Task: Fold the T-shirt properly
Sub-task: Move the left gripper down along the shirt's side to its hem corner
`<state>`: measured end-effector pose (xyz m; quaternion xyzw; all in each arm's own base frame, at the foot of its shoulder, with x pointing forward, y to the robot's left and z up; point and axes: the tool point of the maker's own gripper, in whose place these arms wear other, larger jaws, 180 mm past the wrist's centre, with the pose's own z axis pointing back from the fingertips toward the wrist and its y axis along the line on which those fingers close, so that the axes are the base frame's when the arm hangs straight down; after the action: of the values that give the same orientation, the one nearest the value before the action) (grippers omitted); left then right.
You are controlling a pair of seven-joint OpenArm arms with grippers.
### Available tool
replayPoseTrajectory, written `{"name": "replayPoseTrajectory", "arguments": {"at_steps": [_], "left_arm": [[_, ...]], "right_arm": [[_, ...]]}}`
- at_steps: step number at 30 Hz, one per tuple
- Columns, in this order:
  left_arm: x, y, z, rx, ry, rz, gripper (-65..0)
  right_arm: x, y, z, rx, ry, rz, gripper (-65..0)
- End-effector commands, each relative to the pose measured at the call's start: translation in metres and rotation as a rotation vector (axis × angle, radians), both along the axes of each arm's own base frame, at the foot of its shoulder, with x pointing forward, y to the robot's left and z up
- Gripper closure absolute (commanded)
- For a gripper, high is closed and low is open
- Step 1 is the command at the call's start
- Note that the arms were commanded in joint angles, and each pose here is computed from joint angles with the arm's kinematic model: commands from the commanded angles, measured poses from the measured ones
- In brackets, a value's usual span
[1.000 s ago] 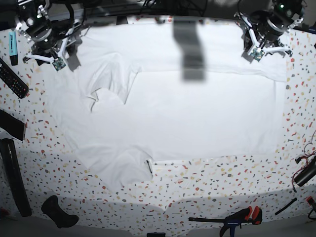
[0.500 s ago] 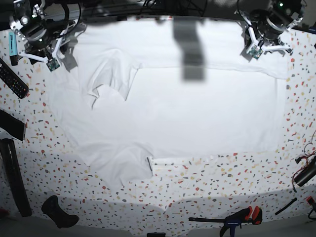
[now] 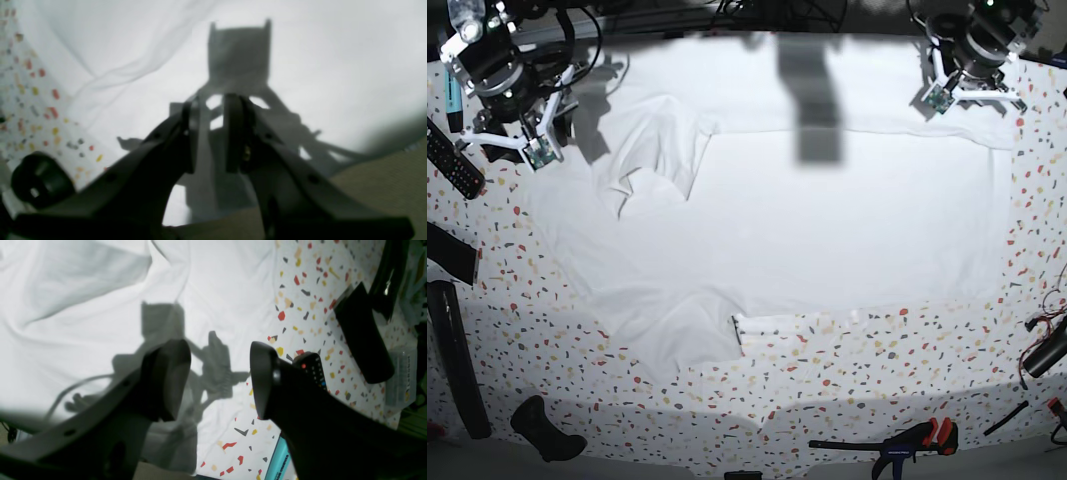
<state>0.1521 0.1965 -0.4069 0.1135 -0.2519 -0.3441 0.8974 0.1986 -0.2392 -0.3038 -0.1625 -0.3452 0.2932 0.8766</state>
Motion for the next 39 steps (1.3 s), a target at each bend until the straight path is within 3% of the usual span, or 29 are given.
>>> {"name": "replayPoseTrajectory", "arguments": {"at_steps": [1,7,11,15,19,25,32,39], "left_arm": [[0.006,0.003,0.008,0.015,-0.038,-0.004,-12.5],[0.038,0.011,0.032,0.066,-0.224,0.006,-13.6],[0.075,0.010,0.052,0.067,-0.313,-0.002,-21.7],[0.123,0.004,0.084,0.021,-0.436,0.005,-26.2],[0.175,-0.004,0.119,-0.066,-0.524,-0.004,-26.7],[0.248,0.021,0.131,-0.186,-0.469,0.102,-26.7],[0.311,0.069,0.115,-0.348,-0.339,0.247,-32.3],[0.320,0.135,0.053,-0.553,-0.207,0.495,-32.3]], "right_arm": [[0.005,0.001,0.010,-0.007,-0.035,0.012,-31.8],[0.006,0.001,0.011,-0.003,-0.039,0.014,-31.8],[0.009,0.006,0.014,0.012,-0.066,0.031,-31.8],[0.010,0.008,0.015,0.021,-0.076,0.038,-31.8],[0.002,0.000,0.007,-0.004,-0.012,-0.002,-31.8],[-0.006,0.010,-0.001,0.092,0.044,-0.015,-31.8],[-0.006,0.011,-0.002,0.099,0.049,-0.017,-31.8],[-0.010,0.012,-0.005,0.106,0.064,-0.036,-31.8]]}}
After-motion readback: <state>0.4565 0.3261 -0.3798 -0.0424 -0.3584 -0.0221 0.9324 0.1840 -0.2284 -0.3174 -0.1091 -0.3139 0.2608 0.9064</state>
